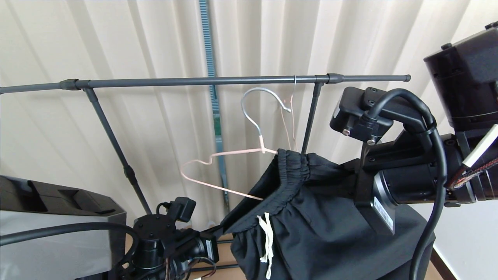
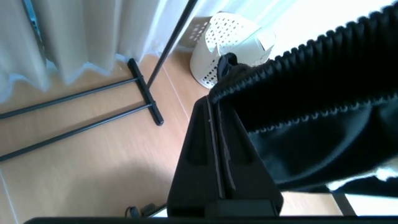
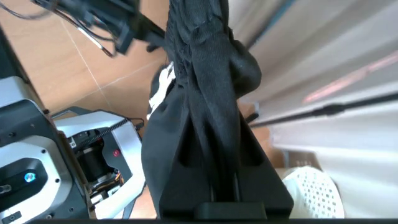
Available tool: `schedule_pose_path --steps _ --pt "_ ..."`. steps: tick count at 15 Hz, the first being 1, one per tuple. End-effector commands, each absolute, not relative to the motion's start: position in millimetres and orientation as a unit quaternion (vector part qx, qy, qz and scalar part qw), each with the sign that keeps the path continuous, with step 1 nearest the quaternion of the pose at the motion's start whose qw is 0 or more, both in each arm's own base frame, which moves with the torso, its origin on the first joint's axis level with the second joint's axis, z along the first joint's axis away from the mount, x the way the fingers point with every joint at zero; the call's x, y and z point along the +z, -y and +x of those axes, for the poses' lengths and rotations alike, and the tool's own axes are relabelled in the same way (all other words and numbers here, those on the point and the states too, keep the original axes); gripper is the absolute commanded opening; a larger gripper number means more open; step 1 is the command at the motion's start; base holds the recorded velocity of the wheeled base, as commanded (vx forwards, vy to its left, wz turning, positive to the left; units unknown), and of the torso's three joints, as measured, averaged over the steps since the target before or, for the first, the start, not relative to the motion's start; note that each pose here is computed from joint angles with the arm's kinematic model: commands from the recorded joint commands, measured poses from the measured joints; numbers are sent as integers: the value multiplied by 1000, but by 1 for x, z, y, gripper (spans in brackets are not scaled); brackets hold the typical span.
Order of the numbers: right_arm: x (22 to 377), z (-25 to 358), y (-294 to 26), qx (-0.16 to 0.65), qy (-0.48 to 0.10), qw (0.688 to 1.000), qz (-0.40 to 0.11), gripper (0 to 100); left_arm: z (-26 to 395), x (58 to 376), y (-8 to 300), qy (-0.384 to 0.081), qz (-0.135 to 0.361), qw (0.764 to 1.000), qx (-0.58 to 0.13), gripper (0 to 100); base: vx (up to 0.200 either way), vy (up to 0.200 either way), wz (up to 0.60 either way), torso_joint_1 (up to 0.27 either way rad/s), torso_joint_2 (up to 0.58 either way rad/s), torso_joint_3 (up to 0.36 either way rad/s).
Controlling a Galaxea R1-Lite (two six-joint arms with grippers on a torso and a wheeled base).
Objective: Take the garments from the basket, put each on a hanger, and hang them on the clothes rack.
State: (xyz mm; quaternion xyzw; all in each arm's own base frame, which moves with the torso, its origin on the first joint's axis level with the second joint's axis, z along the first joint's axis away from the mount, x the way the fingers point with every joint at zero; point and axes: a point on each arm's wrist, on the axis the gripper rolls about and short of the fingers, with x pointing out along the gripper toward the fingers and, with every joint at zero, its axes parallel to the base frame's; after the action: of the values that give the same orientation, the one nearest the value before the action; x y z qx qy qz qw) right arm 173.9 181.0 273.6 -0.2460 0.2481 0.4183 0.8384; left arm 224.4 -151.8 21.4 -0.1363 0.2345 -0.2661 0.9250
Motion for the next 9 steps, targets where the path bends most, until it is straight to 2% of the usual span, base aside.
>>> schedule_pose_path --steps 1,4,6,8,9 --pt "268 180 -168 404 -265 843 -238 0 227 27 148 -222 -141 929 -261 0 0 0 0 0 0 0" --pt "260 186 -155 391 -283 845 -230 0 232 31 143 -213 -145 933 -252 0 0 0 0 0 0 0" --pt "257 186 -148 394 -290 843 -223 0 236 40 136 -190 -145 940 -244 0 0 0 0 0 0 0" --pt "252 189 -144 412 -294 837 -206 0 239 47 129 -175 -144 944 -238 0 0 0 0 0 0 0" --pt "238 195 -137 430 -289 833 -192 0 241 51 124 -164 -140 949 -232 0 0 0 0 0 0 0"
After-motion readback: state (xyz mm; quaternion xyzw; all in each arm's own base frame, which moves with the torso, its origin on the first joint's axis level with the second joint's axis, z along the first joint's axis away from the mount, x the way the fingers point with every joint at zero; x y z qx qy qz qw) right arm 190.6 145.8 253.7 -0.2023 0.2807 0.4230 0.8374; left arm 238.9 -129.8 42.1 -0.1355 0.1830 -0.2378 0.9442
